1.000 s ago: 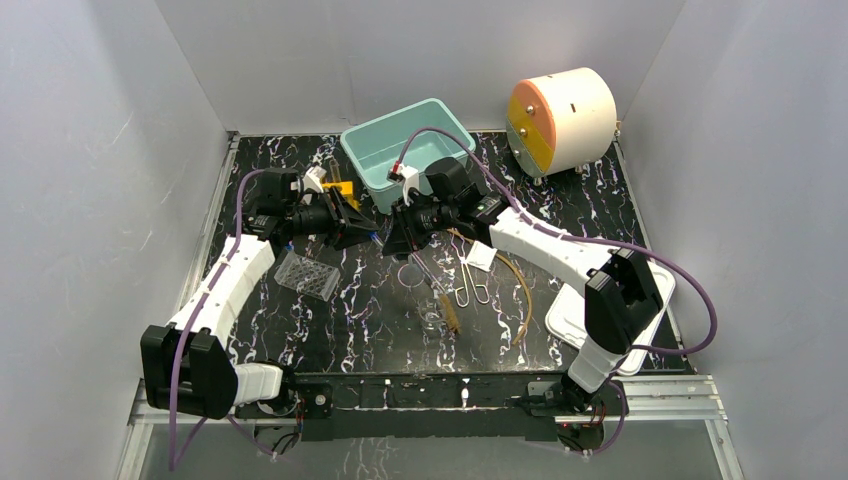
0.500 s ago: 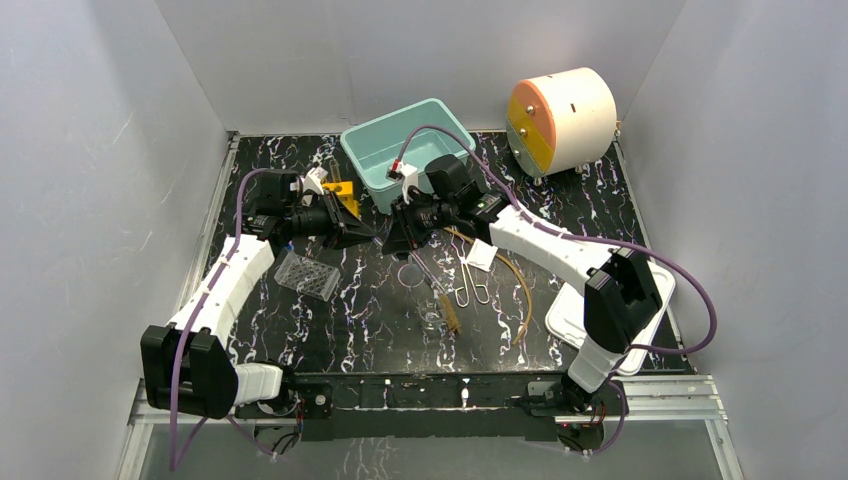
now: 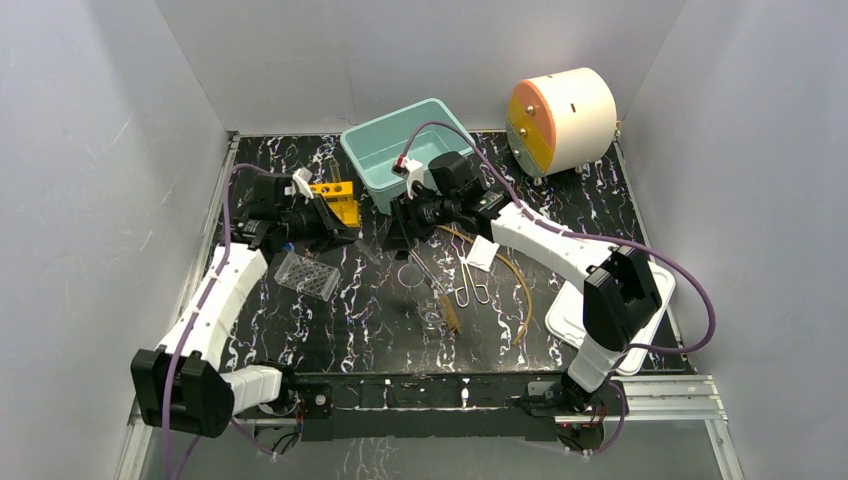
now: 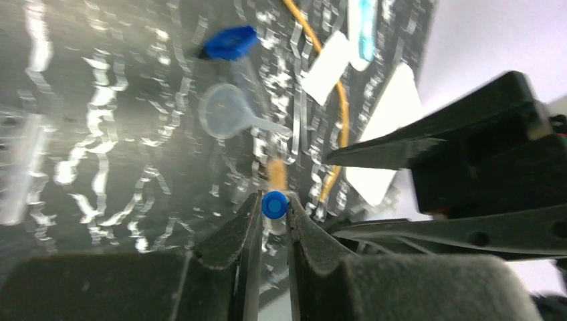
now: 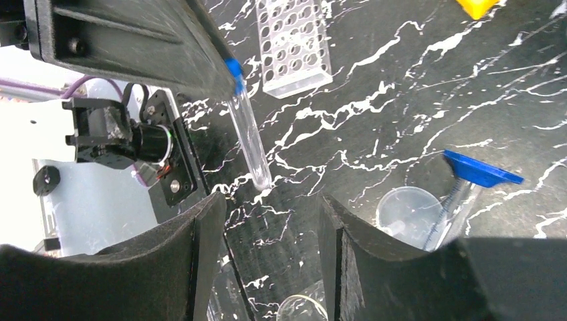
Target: Organize the chemistry lab equipment
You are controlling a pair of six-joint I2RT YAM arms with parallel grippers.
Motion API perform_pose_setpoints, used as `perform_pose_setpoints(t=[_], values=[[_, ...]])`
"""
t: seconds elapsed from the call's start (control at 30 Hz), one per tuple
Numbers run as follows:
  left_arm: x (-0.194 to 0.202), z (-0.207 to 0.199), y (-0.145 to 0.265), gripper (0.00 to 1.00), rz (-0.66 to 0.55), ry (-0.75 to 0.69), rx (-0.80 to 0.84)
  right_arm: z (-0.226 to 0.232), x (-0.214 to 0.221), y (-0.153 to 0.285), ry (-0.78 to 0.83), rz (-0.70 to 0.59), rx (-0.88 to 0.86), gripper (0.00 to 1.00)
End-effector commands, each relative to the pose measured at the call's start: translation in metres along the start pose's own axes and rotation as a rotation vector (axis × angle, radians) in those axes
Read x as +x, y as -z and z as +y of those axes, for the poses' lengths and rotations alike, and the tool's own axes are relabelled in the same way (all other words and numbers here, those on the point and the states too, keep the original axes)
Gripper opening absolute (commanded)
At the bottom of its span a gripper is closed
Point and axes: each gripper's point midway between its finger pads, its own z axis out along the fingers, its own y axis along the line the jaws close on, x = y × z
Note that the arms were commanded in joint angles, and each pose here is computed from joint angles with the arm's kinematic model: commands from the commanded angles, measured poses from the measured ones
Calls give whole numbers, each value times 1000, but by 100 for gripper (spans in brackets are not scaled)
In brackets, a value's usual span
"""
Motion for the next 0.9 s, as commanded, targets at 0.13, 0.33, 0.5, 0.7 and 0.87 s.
perform_pose_setpoints(t=[0.13, 0.33, 0.5, 0.7, 0.87], values=[[-43, 80, 57, 0, -363, -161, -500, 4, -32, 24, 19, -114, 70, 61], [-59, 106, 84, 0, -510, -214, -656, 1, -28, 23, -6, -114, 80, 60], [-70, 112, 90, 0, -595, -231, -691, -1, -27, 23, -15, -118, 91, 60], [-79, 118, 88, 0, -671, -310, -684, -2, -24, 25, -30, -121, 103, 59], [-75, 137, 93, 0, -690, -283, -761, -3, -22, 27, -32, -124, 114, 59]])
